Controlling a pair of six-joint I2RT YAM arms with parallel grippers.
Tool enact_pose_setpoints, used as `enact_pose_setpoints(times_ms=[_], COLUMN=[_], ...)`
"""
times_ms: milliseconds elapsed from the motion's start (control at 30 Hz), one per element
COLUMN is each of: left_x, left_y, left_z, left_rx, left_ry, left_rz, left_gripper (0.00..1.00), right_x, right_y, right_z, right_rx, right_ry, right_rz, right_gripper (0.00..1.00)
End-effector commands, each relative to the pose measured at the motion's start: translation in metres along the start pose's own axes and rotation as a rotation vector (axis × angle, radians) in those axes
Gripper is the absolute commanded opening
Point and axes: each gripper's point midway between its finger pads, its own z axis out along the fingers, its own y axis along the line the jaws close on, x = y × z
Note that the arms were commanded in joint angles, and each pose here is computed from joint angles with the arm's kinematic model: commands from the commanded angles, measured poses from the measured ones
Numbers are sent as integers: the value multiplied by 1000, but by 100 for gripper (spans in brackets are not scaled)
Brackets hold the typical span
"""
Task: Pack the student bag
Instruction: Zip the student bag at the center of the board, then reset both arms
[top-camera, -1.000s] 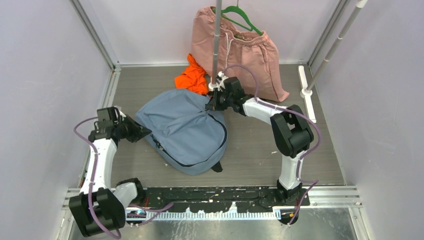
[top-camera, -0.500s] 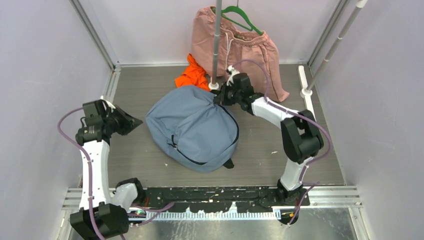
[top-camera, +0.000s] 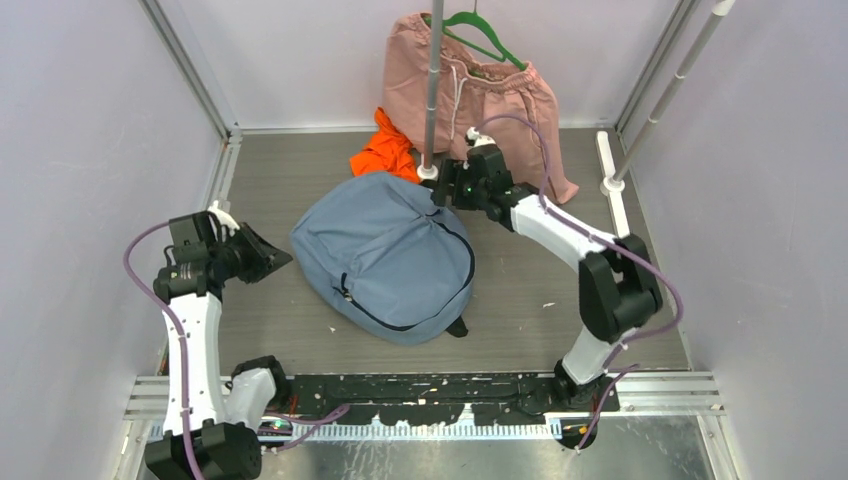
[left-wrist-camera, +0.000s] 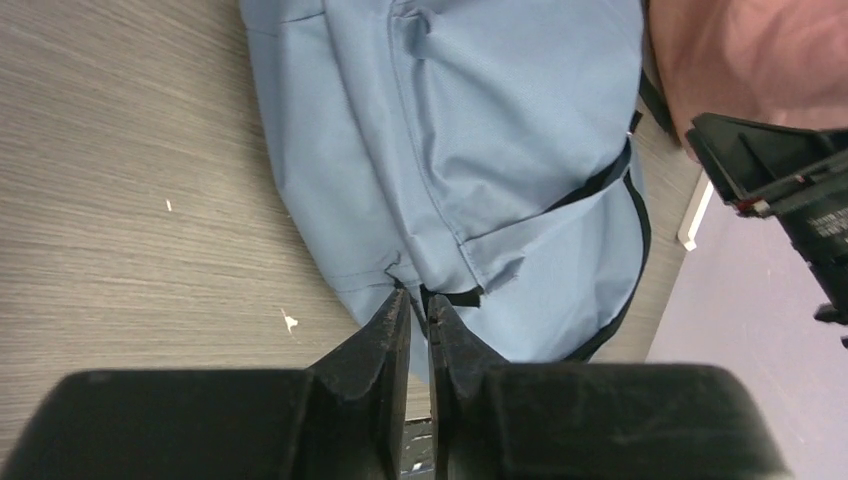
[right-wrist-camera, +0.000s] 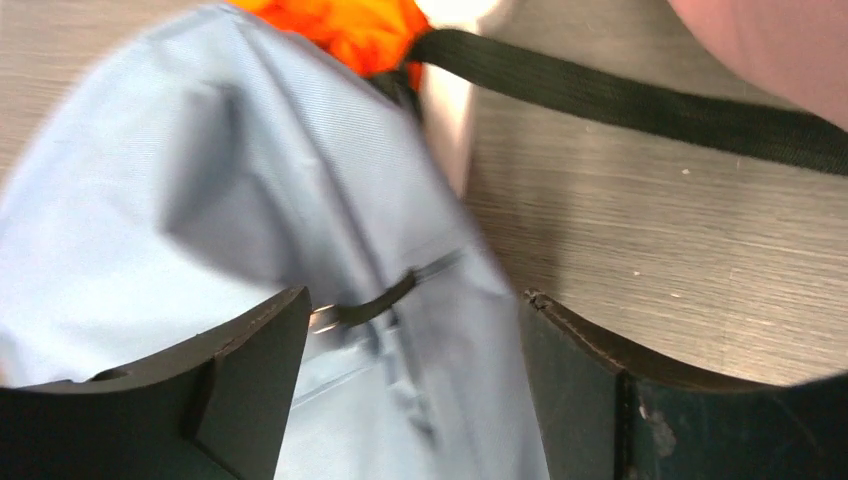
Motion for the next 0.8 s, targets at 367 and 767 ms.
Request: enact_pose_setpoints(times_ms=[367,767], left_x=[-30,-7], left_y=[-30,23], left_z=[-52,-20], left_rx=[-45,-233], left_ry=[-224,-124], left_rz=[293,208], left_gripper=[49,55], right_x=[3,3], right_y=[11,-86], right_z=[-166,-226], right_rx=[166,668], right_ry=[-336,-465], right_rz=[-71,6], right_gripper=[100,100])
